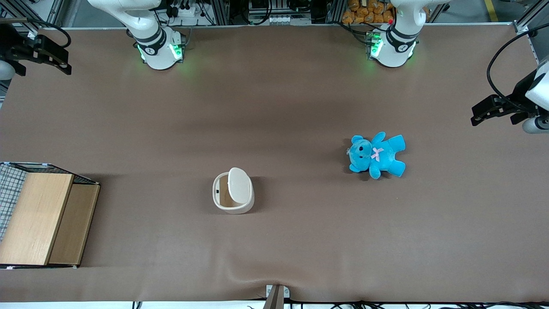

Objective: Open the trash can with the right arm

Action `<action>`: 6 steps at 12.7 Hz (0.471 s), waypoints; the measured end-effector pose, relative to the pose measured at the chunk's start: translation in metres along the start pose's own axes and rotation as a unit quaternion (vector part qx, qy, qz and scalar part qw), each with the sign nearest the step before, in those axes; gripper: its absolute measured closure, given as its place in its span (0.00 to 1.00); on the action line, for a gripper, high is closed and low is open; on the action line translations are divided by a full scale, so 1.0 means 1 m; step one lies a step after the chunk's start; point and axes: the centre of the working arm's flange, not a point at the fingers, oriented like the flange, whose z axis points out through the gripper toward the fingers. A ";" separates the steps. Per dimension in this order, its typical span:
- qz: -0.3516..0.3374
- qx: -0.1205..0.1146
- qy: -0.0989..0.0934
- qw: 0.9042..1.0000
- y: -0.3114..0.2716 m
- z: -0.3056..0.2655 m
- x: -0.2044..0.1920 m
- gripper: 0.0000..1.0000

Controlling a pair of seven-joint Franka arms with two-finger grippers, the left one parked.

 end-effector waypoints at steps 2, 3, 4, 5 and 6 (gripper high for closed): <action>0.004 0.001 0.000 1.000 0.017 0.003 0.000 0.00; 0.008 0.003 -0.001 1.000 0.027 0.005 0.002 0.00; 0.011 0.004 -0.002 1.000 0.034 0.007 0.003 0.00; 0.012 0.004 0.000 1.000 0.037 0.008 0.004 0.00; 0.012 0.004 0.002 1.000 0.037 0.010 0.006 0.00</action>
